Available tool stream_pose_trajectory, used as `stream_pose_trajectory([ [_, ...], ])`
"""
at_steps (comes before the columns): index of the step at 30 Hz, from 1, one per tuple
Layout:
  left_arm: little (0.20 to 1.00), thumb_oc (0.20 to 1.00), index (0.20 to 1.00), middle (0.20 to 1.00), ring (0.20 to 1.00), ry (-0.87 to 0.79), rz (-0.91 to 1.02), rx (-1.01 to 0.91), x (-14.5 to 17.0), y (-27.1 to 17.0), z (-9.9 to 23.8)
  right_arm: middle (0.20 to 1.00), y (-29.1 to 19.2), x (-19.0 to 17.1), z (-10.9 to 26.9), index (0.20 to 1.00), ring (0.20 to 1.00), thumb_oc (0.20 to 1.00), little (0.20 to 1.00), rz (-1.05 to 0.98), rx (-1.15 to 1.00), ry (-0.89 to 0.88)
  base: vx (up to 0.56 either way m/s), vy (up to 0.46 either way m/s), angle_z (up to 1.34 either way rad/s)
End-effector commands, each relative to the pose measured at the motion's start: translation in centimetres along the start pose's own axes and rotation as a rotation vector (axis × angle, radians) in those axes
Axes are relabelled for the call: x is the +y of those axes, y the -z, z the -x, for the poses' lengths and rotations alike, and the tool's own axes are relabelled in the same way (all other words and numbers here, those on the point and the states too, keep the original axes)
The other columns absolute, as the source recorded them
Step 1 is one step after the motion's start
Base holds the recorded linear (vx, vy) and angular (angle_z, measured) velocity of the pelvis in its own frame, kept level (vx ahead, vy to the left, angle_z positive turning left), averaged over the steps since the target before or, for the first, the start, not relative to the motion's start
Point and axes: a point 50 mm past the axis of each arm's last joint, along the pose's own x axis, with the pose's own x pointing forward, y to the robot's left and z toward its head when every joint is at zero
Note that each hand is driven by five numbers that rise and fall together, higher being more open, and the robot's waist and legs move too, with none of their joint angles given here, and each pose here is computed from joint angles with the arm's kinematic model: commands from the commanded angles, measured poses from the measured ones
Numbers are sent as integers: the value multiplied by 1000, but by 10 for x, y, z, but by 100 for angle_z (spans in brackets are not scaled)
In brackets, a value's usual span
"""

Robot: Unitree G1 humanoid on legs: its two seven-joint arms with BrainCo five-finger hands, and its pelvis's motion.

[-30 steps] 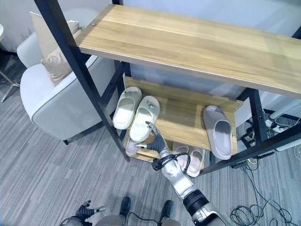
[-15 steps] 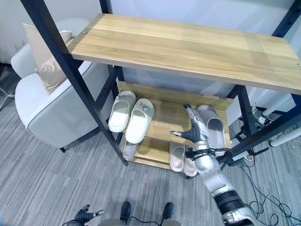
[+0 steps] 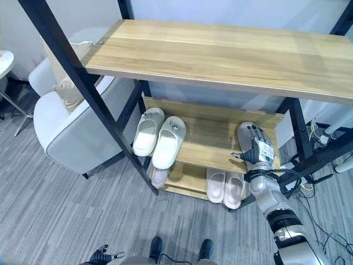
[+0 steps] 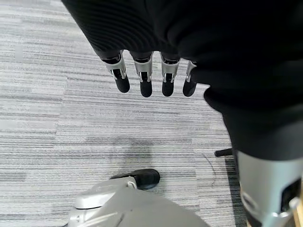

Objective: Arrange the slippers neatly on the shoe rack.

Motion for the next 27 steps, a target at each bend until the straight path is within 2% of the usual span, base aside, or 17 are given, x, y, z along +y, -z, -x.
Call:
stream_pose_trajectory([
  [1, 1000, 1000, 1000, 1000, 1000, 13, -48, -29, -5, -10, -2, 1000, 0, -27, -20, 1000, 1000, 1000, 1000, -60, 42, 177, 0, 0, 0],
  [7, 1000, 1000, 1000, 1000, 1000, 3, -43, -33, -6, -13, -3, 1000, 12, -26, -14, 1000, 1000, 1000, 1000, -221, 173, 252, 6, 0, 0],
  [16, 1000, 1000, 1000, 1000, 1000, -24, -30, -23, -4, -15, -4, 1000, 23, 8, 1, 1000, 1000, 1000, 1000, -310, 330, 148, 0, 0, 0],
  [27, 1000, 1000, 1000, 1000, 1000, -38, -19, -11, -3, -15, -4, 1000, 0, 23, -2, 1000, 1000, 1000, 1000, -429, 297, 73, 0, 4, -1],
])
